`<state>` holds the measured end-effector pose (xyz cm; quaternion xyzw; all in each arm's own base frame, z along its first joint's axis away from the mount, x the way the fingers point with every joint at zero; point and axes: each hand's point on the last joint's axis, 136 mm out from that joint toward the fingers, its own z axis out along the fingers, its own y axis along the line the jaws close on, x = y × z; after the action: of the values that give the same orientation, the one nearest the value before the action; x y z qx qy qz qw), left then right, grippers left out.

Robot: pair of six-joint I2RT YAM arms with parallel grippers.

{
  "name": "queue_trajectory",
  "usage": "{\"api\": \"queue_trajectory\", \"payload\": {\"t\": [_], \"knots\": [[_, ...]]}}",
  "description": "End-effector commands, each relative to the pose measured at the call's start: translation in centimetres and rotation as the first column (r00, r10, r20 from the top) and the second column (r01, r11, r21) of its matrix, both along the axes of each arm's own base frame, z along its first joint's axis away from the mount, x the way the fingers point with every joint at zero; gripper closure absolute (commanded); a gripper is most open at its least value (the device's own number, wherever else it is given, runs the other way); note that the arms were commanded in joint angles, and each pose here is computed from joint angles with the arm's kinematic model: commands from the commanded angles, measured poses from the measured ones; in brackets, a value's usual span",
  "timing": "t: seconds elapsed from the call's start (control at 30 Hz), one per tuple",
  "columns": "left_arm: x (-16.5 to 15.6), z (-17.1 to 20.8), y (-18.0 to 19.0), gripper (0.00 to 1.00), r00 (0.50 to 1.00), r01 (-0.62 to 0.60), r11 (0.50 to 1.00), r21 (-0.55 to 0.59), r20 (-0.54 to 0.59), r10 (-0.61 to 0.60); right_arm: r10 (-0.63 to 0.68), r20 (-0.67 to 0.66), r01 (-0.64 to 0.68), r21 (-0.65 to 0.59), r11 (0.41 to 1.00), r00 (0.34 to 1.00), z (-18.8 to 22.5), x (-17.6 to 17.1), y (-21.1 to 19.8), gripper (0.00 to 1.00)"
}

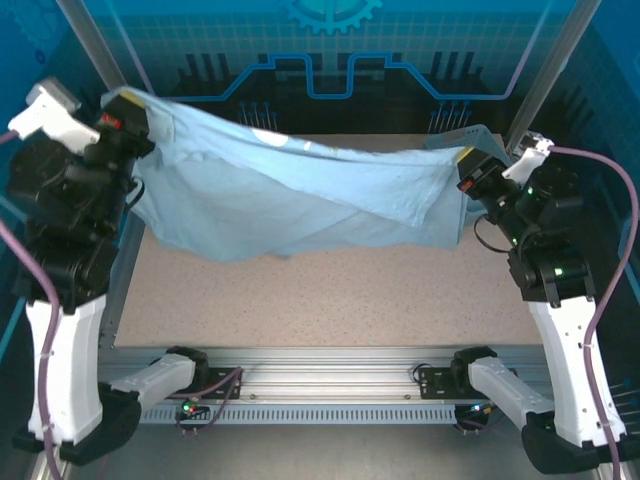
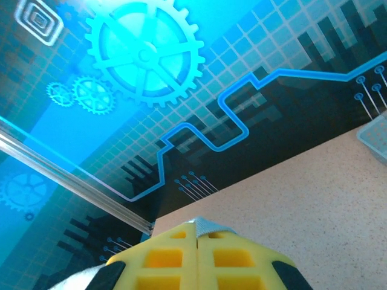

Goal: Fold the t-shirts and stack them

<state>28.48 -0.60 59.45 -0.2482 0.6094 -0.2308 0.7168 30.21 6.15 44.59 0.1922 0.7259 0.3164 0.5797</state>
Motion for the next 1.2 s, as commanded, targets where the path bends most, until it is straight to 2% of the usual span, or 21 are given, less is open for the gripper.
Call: {"api": "queue_trajectory", "payload": {"t": [0.0, 0.1, 0.23, 0.3, 0.33, 0.37, 0.4, 0.43, 0.47, 0.5, 0.53, 0.6, 0.67, 0.73, 0.8, 0.93, 1.0, 1.1, 1.17], "knots": [[7.5, -1.7, -0.4, 1.00, 0.996, -0.043, 0.999, 0.030, -0.082, 0.045, -0.041, -0.110, 0.042, 0.009, 0.999, 0.993, -2.8, 3.5, 0.1, 1.00], [15.1, -5.3, -0.8, 1.00, 0.978, -0.036, 0.998, 0.056, -0.202, 0.047, -0.062, -0.244, 0.067, 0.012, 0.998, 0.968, -6.5, 7.6, 0.8, 1.00], [26.3, -12.6, -0.7, 1.00, 0.939, 0.012, 1.000, 0.011, -0.343, -0.008, -0.084, -0.467, 0.114, 0.036, 0.993, 0.880, -13.8, 13.7, 1.8, 1.00], [31.3, -16.5, -1.3, 1.00, 0.920, 0.077, 0.997, -0.002, -0.386, -0.072, -0.077, -0.539, 0.124, 0.051, 0.991, 0.839, -16.9, 16.7, 2.3, 1.00], [33.6, -18.9, -1.4, 1.00, 0.907, 0.107, 0.994, -0.032, -0.406, -0.111, -0.077, -0.588, 0.126, 0.043, 0.991, 0.805, -18.8, 18.0, 2.5, 0.87], [35.0, -20.8, -1.4, 0.90, 0.896, 0.123, 0.990, -0.076, -0.421, -0.143, -0.076, -0.635, 0.128, 0.036, 0.991, 0.769, -20.4, 18.9, 2.5, 0.72], [36.1, -22.4, -1.4, 0.68, 0.884, 0.144, 0.981, -0.127, -0.429, -0.185, -0.072, -0.668, 0.118, 0.024, 0.993, 0.740, -21.6, 19.7, 2.7, 0.61], [36.6, -23.8, -1.5, 0.49, 0.869, 0.155, 0.975, -0.160, -0.446, -0.211, -0.077, -0.695, 0.109, 0.003, 0.994, 0.715, -22.7, 20.1, 2.8, 0.53], [36.4, -24.3, -1.7, 0.37, 0.859, 0.160, 0.973, -0.165, -0.463, -0.220, -0.082, -0.708, 0.104, -0.012, 0.994, 0.702, -23.3, 20.2, 2.8, 0.48], [35.9, -24.6, -2.0, 0.28, 0.843, 0.176, 0.971, -0.160, -0.486, -0.233, -0.082, -0.712, 0.094, -0.023, 0.995, 0.698, -23.7, 20.1, 2.9, 0.44], [35.0, -24.6, -2.6, 0.26, 0.823, 0.194, 0.970, -0.149, -0.513, -0.244, -0.089, -0.711, 0.087, -0.039, 0.995, 0.698, -23.9, 19.8, 2.8, 0.41], [32.2, -25.0, -3.0, 0.26, 0.780, 0.189, 0.974, -0.123, -0.584, -0.225, -0.096, -0.721, 0.073, -0.063, 0.995, 0.686, -24.8, 18.5, 2.6, 0.40], [28.3, -27.0, -2.3, 0.32, 0.719, 0.119, 0.984, -0.135, -0.671, -0.180, -0.094, -0.737, 0.069, -0.065, 0.995, 0.670, -26.0, 16.6, 2.3, 0.40], [23.1, -31.0, -0.9, 0.42, 0.625, 0.003, 0.990, -0.144, -0.772, -0.114, -0.082, -0.752, 0.066, -0.052, 0.996, 0.654, -27.8, 14.2, 2.3, 0.42], [18.0, -35.0, -0.2, 0.49, 0.524, -0.058, 0.988, -0.141, -0.847, -0.090, -0.066, -0.761, 0.049, -0.045, 0.998, 0.645, -29.3, 11.9, 2.6, 0.43], [6.8, -42.0, 1.9, 0.57, 0.306, -0.154, 0.985, -0.077, -0.952, -0.027, -0.043, -0.806, -0.002, -0.054, 0.999, 0.590, -32.7, 7.2, 3.2, 0.49], [2.2, -44.7, 3.1, 0.58, 0.224, -0.210, 0.975, -0.068, -0.974, -0.020, -0.013, -0.816, -0.026, -0.034, 0.999, 0.578, -33.8, 5.7, 3.7, 0.49], [-2.2, -48.7, 4.0, 0.54, 0.110, -0.261, 0.960, -0.098, -0.991, -0.071, 0.023, -0.840, -0.086, -0.028, 0.996, 0.543, -35.4, 3.9, 4.7, 0.47], [-3.8, -50.9, 4.2, 0.53, 0.047, -0.280, 0.954, -0.110, -0.994, -0.101, 0.039, -0.857, -0.105, -0.017, 0.994, 0.514, -36.4, 2.8, 5.1, 0.47]]}}
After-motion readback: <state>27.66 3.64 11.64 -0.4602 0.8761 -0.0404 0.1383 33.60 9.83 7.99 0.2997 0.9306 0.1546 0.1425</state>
